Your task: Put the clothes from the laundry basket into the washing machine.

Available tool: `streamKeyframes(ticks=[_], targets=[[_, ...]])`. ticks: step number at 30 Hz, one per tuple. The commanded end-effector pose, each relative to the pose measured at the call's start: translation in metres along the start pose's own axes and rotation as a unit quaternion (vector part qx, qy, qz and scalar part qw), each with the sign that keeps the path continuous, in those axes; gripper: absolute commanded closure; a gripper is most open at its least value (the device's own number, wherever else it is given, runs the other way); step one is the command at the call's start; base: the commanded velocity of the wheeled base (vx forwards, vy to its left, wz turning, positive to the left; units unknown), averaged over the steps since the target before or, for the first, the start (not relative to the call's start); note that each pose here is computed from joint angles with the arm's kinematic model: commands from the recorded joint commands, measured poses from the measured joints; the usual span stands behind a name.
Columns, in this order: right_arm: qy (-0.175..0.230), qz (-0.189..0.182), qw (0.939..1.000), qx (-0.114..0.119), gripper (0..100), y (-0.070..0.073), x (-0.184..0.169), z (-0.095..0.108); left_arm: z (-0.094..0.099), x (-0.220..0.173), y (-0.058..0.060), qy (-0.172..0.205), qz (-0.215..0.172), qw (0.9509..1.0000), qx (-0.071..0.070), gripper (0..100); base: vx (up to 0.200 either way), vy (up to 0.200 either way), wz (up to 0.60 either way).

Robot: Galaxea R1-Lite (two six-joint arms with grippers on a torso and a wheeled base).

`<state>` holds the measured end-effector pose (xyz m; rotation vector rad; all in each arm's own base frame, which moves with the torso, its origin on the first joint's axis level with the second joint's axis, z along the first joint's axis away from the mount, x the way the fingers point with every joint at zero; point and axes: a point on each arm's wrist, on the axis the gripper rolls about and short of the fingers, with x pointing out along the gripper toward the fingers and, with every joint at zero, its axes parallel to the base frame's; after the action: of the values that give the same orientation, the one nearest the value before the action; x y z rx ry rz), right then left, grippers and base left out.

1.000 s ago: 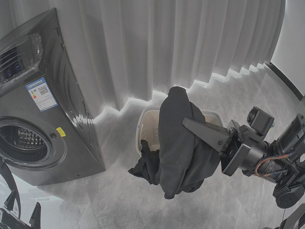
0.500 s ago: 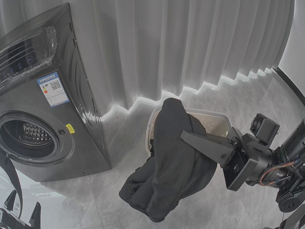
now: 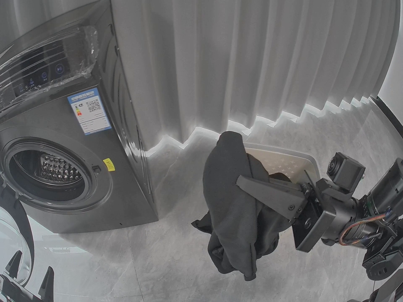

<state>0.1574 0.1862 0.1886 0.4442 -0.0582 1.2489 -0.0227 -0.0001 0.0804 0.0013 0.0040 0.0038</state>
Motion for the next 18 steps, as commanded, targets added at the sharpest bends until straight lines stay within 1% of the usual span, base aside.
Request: streamKeyframes(ticks=[1,3,4,5,7,11,14,18], targets=[[0.013,-0.01,0.9999,0.004,100,-0.006,0.002,-0.007,-0.005,0.0,0.0,0.0,0.0,1.0,0.0,0,0.0,0.0,0.0],[0.024,-0.022,0.9995,0.003,100,-0.013,0.002,-0.013,-0.005,0.0,0.0,0.0,0.0,1.0,0.0,0,0.0,0.0,0.0],[0.024,-0.023,0.9994,0.001,100,-0.014,0.002,-0.013,-0.005,0.0,0.0,0.0,0.0,1.0,-0.001,0,0.0,0.0,0.0],[0.028,-0.032,0.9991,-0.004,100,-0.019,0.002,-0.016,-0.005,0.0,0.0,0.0,0.0,1.0,-0.001,0,0.0,0.0,0.0],[0.031,-0.037,0.9988,-0.008,100,-0.022,0.002,-0.017,-0.005,0.0,0.0,0.0,0.001,1.0,-0.003,0,-0.2,0.0,0.0],[0.031,-0.041,0.9986,-0.011,100,-0.024,0.001,-0.017,-0.005,0.0,0.0,0.0,0.001,1.0,-0.001,0,-0.2,0.0,0.0],[0.031,-0.043,0.9985,-0.011,100,-0.025,0.001,-0.017,-0.005,0.0,0.0,0.0,0.001,1.0,-0.001,0,0.0,0.0,0.0],[0.037,-0.068,0.9969,-0.011,100,-0.038,-0.001,-0.021,-0.005,0.0,0.0,0.0,0.001,1.0,-0.001,0,0.0,0.0,0.0]])
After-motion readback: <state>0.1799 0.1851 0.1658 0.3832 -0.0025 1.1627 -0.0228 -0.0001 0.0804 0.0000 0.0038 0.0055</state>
